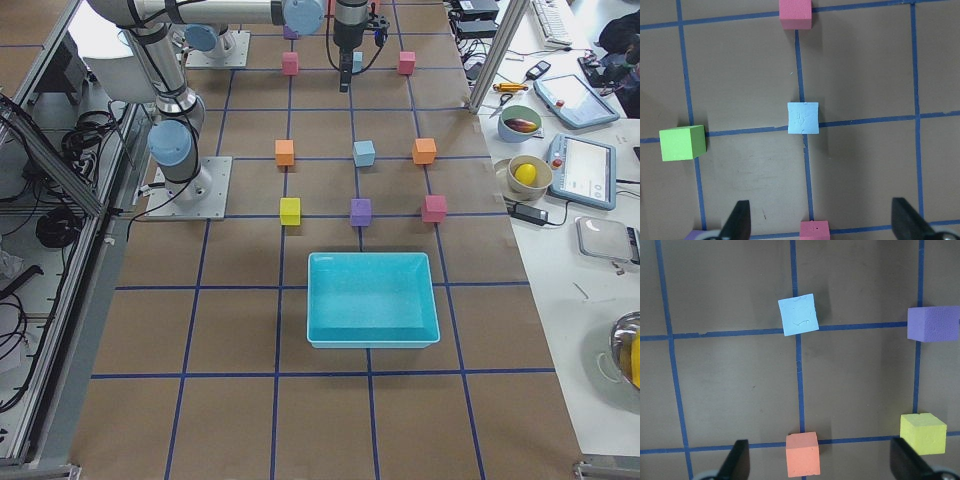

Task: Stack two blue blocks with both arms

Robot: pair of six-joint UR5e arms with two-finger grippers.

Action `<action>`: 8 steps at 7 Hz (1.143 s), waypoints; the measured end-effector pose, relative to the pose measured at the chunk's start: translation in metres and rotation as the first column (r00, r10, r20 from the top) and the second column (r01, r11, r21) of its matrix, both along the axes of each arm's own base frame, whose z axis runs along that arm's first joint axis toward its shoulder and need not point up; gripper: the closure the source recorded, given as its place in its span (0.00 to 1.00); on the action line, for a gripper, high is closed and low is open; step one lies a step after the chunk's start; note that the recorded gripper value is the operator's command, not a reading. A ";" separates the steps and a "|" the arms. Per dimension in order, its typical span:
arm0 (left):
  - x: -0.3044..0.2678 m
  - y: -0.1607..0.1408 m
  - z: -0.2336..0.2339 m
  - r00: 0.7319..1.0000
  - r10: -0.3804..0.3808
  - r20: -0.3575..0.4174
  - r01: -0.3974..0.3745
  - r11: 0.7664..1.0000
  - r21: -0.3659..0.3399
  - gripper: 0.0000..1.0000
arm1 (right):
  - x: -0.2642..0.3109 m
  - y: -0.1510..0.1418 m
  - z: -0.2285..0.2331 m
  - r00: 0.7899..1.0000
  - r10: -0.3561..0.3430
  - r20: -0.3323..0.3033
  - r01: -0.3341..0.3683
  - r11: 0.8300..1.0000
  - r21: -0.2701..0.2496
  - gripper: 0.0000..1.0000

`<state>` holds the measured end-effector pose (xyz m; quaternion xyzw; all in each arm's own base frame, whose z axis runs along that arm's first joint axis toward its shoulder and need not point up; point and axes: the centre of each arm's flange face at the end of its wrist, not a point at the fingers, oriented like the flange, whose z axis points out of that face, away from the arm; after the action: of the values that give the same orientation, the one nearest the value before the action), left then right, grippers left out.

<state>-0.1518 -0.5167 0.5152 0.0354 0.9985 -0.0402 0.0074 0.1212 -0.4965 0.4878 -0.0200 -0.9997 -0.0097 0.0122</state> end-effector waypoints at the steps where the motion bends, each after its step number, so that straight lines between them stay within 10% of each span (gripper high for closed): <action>1: 0.000 0.000 0.000 1.000 0.000 0.000 0.000 1.000 -0.001 0.00 | 0.000 0.000 0.000 1.000 0.000 0.000 0.000 1.000 0.000 0.00; 8: 0.000 0.005 -0.003 1.000 0.001 0.001 -0.001 1.000 0.005 0.00 | -0.001 0.000 0.000 1.000 0.000 -0.012 0.000 1.000 0.000 0.00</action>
<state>-0.1515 -0.5113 0.5118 0.0348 0.9987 -0.0376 0.0078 0.1199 -0.4967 0.4873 -0.0200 -0.9996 -0.0096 0.0183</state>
